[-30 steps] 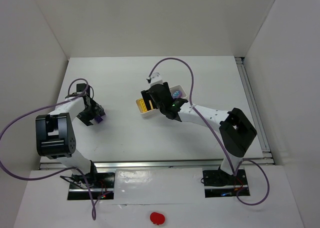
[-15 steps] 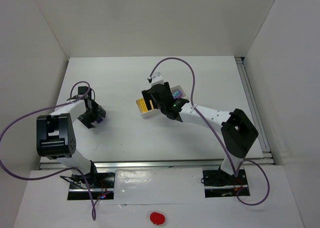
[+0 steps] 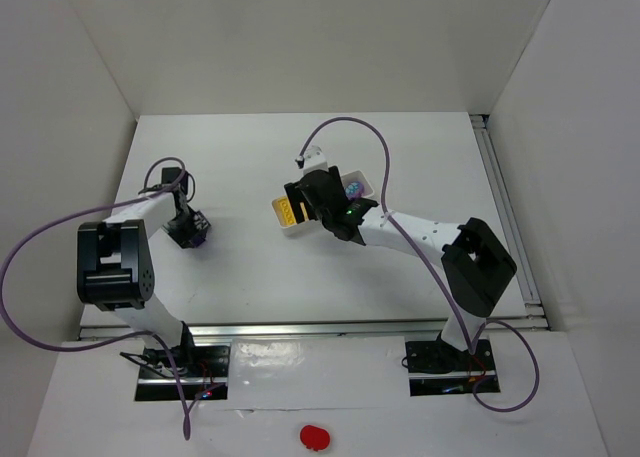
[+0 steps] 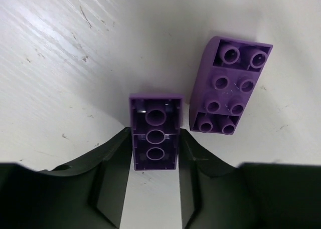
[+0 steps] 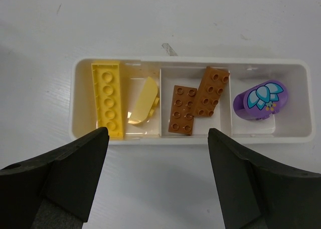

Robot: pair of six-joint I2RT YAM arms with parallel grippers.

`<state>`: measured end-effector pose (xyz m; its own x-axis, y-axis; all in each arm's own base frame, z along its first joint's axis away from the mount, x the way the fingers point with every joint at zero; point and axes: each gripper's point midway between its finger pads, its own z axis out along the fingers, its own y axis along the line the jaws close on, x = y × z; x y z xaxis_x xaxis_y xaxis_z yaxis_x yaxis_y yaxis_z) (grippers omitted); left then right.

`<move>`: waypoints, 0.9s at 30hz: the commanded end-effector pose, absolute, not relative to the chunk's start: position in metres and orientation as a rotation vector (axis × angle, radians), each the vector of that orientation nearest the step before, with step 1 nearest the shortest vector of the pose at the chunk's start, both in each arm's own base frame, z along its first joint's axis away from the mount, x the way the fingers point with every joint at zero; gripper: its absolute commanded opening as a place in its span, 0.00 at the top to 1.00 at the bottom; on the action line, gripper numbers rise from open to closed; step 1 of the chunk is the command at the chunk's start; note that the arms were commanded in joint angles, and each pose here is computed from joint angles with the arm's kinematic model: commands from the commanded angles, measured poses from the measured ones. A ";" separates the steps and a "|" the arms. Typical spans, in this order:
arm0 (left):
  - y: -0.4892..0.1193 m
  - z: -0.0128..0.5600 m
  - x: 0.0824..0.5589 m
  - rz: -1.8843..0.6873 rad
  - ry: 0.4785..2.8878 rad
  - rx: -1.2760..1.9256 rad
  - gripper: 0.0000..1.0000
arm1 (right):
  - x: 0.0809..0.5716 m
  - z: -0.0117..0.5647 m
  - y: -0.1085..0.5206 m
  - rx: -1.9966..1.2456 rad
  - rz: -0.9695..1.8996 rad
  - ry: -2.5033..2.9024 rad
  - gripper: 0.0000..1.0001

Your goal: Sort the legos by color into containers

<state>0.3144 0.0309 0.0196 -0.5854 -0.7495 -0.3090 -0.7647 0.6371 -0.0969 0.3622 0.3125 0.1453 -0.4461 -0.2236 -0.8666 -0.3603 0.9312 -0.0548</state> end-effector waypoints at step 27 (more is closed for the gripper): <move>-0.314 0.182 0.431 -0.754 2.519 -0.109 0.86 | 0.357 0.222 0.061 0.550 0.070 1.941 0.13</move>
<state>0.4255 -0.2785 0.1955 -0.8316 -0.2924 -0.4721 -0.0047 0.8538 -0.5205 0.3726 0.0743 0.2146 -0.3682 0.3139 -0.8752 0.2902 0.9331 0.2125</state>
